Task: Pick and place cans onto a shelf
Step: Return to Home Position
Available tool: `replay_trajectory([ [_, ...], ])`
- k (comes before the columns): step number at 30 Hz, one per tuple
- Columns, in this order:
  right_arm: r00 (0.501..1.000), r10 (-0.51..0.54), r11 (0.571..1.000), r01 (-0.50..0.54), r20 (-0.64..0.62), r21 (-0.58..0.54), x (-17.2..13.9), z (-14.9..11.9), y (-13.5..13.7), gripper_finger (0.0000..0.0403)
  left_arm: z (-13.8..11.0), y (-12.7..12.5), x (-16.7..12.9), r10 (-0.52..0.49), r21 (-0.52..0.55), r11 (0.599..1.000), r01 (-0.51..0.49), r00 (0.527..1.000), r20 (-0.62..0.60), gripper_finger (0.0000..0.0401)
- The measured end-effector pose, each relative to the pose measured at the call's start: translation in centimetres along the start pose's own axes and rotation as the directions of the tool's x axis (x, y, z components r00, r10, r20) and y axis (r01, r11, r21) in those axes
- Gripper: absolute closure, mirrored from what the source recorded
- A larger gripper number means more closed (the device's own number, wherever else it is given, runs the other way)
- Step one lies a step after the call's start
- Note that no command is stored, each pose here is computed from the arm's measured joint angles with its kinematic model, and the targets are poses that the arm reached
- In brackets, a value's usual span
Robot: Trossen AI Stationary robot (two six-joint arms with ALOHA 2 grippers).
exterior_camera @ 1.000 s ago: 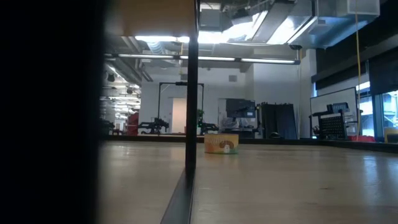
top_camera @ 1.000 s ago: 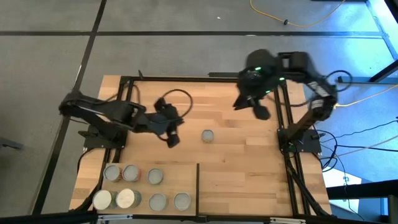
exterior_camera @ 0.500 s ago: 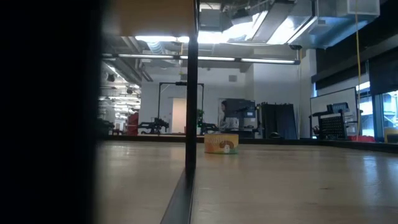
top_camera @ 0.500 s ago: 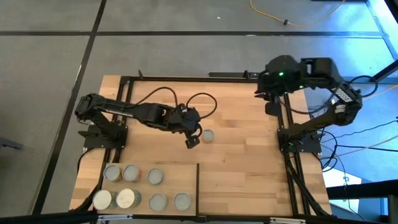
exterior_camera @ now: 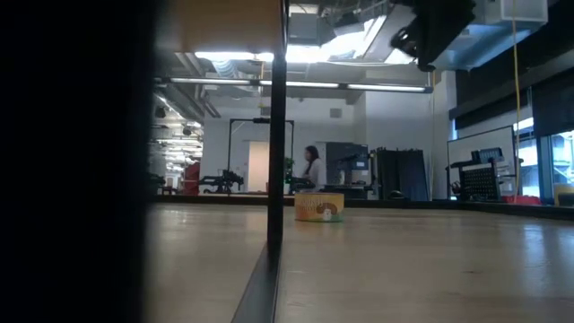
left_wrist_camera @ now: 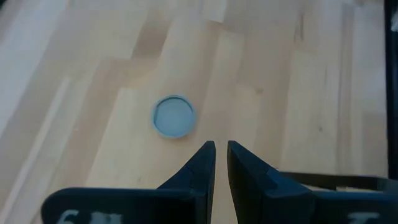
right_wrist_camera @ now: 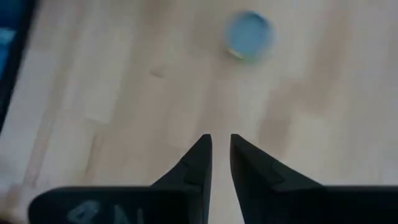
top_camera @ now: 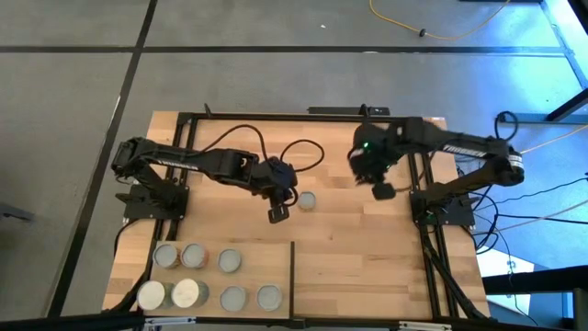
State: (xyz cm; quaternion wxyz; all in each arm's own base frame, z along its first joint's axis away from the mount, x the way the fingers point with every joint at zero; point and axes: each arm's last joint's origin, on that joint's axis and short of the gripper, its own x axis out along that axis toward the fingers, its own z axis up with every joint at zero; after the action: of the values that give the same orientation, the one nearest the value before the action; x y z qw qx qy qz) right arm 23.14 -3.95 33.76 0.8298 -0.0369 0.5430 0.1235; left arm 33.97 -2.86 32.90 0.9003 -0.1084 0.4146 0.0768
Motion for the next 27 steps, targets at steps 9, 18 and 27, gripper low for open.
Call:
replay_trajectory([
  [9, 0.973, -0.004, 0.957, 0.071, 0.23, -0.282, 8.1, 0.7, -0.4, 0.0343, -1.0, 0.2, -0.3, -0.005, 0.005, 1.0, 0.005, 0.994, -0.105, 0.0367],
  [18, 0.969, 0.082, 0.981, -0.038, 0.232, -0.188, 11.3, 1.2, -1.2, 0.0343, -0.9, 0.4, 0.2, 0.0, 0.18, 0.984, 0.02, 0.994, -0.108, 0.0367],
  [27, 0.96, 0.067, 0.982, -0.015, 0.272, -0.188, 9.9, 1.2, -0.9, 0.0343, -0.5, 1.9, 0.4, 0.066, 0.214, 0.976, -0.044, 0.993, -0.1, 0.0397],
])
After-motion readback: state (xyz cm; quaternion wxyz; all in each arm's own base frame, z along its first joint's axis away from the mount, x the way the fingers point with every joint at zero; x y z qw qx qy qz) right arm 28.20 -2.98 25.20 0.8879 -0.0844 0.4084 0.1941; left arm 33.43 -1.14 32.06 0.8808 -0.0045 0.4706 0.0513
